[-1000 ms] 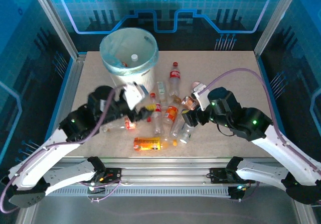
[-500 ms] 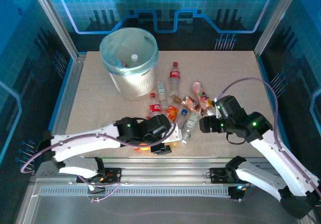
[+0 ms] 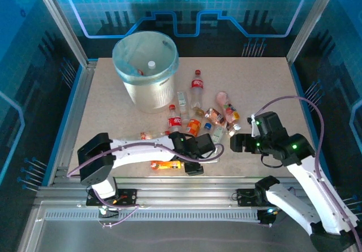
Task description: Put the plastic bottles in the bin
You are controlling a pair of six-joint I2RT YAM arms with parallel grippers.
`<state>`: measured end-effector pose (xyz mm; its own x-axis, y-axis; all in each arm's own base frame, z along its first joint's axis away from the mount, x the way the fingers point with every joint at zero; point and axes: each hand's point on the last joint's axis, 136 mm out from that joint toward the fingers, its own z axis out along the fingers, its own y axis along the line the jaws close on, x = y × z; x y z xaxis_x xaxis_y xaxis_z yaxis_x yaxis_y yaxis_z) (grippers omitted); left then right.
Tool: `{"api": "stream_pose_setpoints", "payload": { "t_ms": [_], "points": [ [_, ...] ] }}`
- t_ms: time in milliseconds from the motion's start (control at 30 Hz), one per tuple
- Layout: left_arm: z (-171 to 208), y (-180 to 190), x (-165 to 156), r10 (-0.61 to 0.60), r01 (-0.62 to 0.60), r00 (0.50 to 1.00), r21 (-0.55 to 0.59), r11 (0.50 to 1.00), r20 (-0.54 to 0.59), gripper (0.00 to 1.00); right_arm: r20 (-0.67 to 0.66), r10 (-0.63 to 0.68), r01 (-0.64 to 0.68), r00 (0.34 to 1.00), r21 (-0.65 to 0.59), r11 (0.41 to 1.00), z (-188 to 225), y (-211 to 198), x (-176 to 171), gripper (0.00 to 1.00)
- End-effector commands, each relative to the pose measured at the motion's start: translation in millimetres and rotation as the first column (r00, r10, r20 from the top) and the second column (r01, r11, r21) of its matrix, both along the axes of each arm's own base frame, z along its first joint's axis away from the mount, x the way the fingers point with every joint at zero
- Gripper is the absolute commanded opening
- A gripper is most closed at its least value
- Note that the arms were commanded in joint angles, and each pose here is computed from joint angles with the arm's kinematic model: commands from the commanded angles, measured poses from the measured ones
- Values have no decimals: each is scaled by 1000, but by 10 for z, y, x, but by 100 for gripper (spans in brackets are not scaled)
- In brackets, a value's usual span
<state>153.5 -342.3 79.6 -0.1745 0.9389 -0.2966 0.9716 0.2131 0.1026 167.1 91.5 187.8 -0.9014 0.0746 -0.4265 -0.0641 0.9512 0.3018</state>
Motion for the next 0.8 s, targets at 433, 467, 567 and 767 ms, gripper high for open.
{"api": "stream_pose_setpoints", "payload": {
  "t_ms": [433, 467, 567, 767],
  "points": [
    [-282, -16, 256, -43, 34, 998, 149, 988, 56, 52, -45, 24, -20, 999, 75, 997, -187, 152, 225, 84],
    [-307, 0, 251, -46, 38, 998, 156, 987, 51, 52, -38, 21, -19, 999, 74, 997, -177, 144, 229, 84],
    [-381, 16, 244, -47, 40, 998, 168, 985, 36, 51, -57, 14, -10, 998, 66, 998, -269, 113, 198, 84],
    [-502, 43, 274, -23, 20, 1000, 179, 984, 11, 48, -58, 4, 1, 998, 71, 998, -287, 100, 217, 84]
  ]
}}
